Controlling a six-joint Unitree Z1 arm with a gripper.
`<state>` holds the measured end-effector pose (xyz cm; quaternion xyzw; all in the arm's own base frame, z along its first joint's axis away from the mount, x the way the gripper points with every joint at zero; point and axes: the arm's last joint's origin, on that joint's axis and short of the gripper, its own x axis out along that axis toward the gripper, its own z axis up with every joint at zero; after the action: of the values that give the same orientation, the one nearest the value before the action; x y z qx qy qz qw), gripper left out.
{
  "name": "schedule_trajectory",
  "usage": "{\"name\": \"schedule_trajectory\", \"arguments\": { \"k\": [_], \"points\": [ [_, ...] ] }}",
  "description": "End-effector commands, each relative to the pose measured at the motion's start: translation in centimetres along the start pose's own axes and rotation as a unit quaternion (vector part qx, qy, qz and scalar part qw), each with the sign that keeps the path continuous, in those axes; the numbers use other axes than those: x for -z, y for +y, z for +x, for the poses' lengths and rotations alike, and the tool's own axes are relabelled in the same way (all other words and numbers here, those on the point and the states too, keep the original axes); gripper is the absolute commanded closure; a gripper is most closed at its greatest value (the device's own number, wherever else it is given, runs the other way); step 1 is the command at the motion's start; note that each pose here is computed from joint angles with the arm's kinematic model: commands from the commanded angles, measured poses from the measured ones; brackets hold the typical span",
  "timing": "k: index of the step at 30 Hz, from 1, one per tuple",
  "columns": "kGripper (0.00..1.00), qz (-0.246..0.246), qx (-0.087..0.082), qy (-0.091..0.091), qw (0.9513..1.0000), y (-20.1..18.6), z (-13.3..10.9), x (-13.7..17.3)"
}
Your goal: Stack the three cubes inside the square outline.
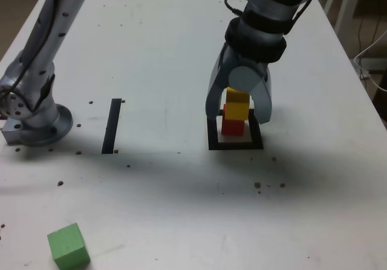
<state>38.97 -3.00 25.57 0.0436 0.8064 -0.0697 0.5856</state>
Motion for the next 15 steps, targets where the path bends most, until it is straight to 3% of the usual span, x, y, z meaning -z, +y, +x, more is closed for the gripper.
{"name": "schedule_trajectory", "arguments": {
  "k": [1,6,15],
  "points": [
    [0.01,-0.001,-0.006,-0.009,0.9999,0.0,-1.0,1.1],
    [0.01,-0.004,-0.019,-0.023,0.9995,-0.5,-2.5,3.7],
    [0.01,-0.003,-0.045,-0.027,0.9986,-3.3,-3.1,10.3]
  ]
}}
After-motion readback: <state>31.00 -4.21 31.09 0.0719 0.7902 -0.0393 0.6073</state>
